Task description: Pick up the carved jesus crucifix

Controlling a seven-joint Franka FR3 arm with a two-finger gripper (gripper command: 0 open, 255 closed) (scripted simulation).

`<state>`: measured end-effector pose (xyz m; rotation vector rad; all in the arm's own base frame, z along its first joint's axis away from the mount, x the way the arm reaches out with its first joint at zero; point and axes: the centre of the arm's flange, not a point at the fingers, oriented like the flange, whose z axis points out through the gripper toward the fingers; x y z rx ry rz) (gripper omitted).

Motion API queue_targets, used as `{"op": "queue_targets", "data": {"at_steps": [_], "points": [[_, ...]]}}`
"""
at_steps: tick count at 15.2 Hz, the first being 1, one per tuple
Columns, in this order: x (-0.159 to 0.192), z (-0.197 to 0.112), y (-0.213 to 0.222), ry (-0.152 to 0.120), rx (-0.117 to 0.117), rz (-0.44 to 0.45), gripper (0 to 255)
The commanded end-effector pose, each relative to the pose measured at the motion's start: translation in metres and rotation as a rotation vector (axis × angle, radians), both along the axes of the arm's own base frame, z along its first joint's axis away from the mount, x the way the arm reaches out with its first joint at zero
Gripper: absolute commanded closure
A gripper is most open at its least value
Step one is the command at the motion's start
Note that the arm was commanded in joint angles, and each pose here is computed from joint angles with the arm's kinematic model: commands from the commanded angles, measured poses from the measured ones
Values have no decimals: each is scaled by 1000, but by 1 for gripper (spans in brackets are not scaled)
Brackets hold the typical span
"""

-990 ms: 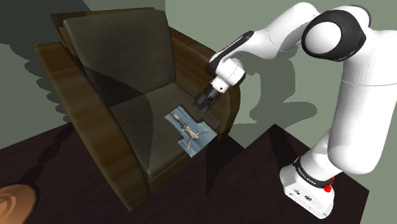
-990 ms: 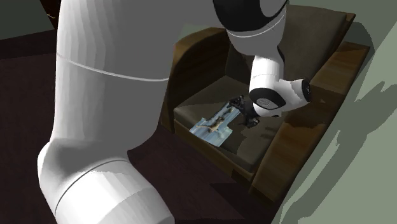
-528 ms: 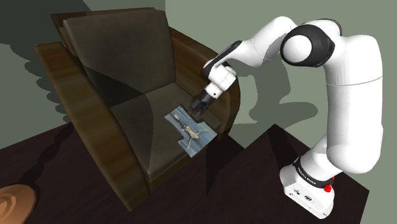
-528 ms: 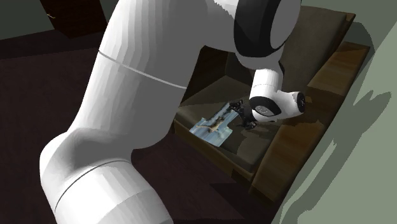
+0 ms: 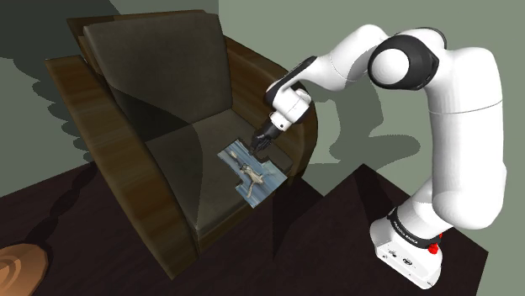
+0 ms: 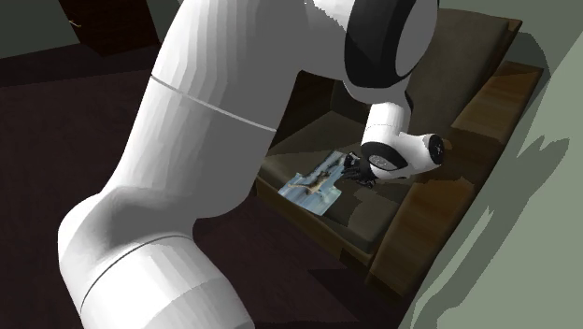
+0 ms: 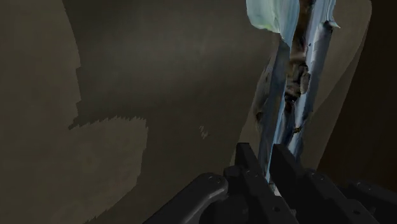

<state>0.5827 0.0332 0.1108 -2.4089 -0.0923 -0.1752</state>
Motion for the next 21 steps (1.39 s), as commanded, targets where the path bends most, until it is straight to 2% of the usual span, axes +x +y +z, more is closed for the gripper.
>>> {"op": "queue_targets", "data": {"at_steps": [1,7,21], "points": [[-13,-23,1,75,77,42,255],[-8,-18,1,76,78,43,255],[-8,56,1,76,78,43,255]]}}
